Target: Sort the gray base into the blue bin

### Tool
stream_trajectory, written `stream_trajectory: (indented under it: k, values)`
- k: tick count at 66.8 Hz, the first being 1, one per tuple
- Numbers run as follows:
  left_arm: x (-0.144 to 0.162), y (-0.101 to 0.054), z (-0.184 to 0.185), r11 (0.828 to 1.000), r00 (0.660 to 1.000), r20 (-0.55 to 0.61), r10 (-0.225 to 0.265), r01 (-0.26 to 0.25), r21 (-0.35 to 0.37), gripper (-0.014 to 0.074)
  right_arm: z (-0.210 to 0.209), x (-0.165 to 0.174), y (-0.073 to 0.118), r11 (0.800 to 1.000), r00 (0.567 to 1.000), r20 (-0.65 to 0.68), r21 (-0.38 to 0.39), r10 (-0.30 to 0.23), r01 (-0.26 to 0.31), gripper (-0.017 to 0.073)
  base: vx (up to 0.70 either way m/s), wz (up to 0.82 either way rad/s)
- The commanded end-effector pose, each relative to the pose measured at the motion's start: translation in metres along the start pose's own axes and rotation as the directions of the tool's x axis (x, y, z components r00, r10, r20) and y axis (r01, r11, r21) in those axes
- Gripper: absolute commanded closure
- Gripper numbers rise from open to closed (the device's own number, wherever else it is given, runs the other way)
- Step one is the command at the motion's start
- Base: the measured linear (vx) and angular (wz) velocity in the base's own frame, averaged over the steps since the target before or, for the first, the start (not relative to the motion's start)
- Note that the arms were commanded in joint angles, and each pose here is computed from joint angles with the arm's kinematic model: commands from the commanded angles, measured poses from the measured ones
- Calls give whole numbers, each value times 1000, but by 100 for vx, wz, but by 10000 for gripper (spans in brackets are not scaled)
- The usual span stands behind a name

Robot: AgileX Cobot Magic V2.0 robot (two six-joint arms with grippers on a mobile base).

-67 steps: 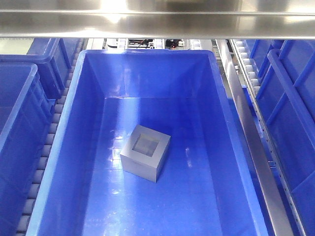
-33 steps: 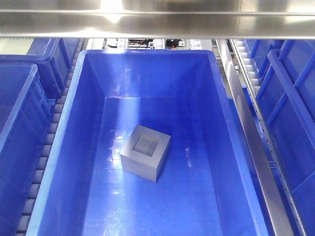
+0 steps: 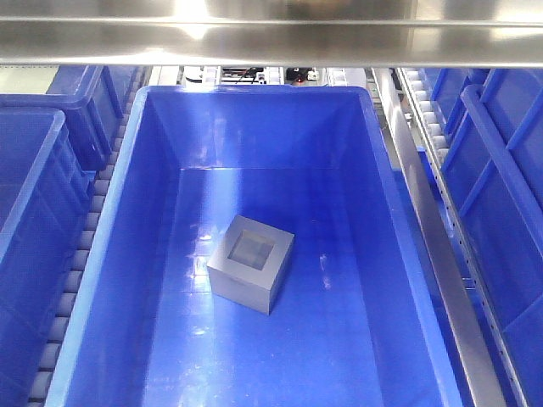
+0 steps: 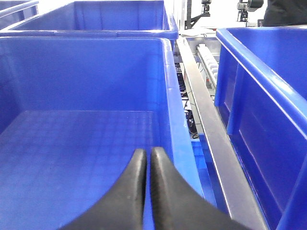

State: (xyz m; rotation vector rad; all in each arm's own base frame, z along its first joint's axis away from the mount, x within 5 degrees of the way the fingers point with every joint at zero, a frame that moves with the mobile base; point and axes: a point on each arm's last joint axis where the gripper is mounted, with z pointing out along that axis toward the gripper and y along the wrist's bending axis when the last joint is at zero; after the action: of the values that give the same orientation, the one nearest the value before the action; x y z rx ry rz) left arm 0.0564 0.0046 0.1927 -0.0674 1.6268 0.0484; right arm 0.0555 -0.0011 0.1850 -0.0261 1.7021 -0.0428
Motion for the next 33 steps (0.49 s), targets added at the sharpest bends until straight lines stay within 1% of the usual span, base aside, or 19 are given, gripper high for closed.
stream_trajectory:
  k: [1, 33]
  values:
    - [-11, -1, -2, 1000, 995, 94, -11, 10, 10, 601, 0, -6, 0, 1000, 996, 81, 4, -21, 20, 564, 0, 0]
    - [-11, -1, -2, 1000, 995, 94, -11, 10, 10, 601, 0, -6, 0, 1000, 997, 81, 4, -21, 20, 564, 0, 0]
